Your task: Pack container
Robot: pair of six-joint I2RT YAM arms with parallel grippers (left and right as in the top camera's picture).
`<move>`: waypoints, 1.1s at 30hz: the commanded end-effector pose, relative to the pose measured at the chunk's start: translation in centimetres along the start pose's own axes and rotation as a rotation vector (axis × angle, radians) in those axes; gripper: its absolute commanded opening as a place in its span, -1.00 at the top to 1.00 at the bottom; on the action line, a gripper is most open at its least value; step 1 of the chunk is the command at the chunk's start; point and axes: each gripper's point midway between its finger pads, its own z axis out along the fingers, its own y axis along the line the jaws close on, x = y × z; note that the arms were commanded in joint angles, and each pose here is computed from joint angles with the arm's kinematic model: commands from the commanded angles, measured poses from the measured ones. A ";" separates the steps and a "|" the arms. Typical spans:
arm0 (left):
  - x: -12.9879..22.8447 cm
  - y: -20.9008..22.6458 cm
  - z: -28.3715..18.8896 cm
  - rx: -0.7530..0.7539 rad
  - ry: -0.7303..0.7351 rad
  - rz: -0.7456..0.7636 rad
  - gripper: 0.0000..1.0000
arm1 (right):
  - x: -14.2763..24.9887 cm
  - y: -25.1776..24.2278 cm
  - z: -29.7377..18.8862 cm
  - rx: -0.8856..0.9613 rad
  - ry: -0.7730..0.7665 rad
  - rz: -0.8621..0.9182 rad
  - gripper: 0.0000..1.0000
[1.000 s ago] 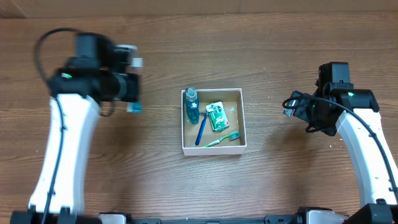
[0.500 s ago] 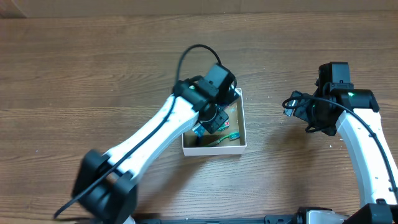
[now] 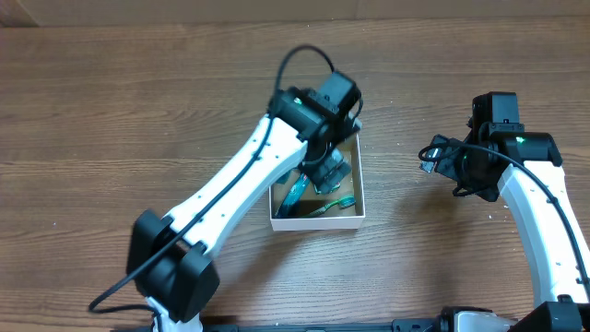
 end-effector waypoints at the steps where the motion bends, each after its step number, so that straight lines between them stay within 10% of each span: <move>1: -1.6 2.6 -8.8 -0.113 -0.216 -0.106 -1.00 | -0.1 0.0 -0.1 -0.006 -0.005 0.001 -1.00; 15: 12.1 23.4 -13.6 -0.261 -0.296 -1.002 -1.00 | -7.6 11.5 -6.1 -0.239 -0.391 -0.301 -1.00; 33: 14.3 19.6 -16.5 -0.299 -0.388 -0.894 -0.99 | -4.2 8.0 -14.2 -0.289 -0.588 -0.258 -1.00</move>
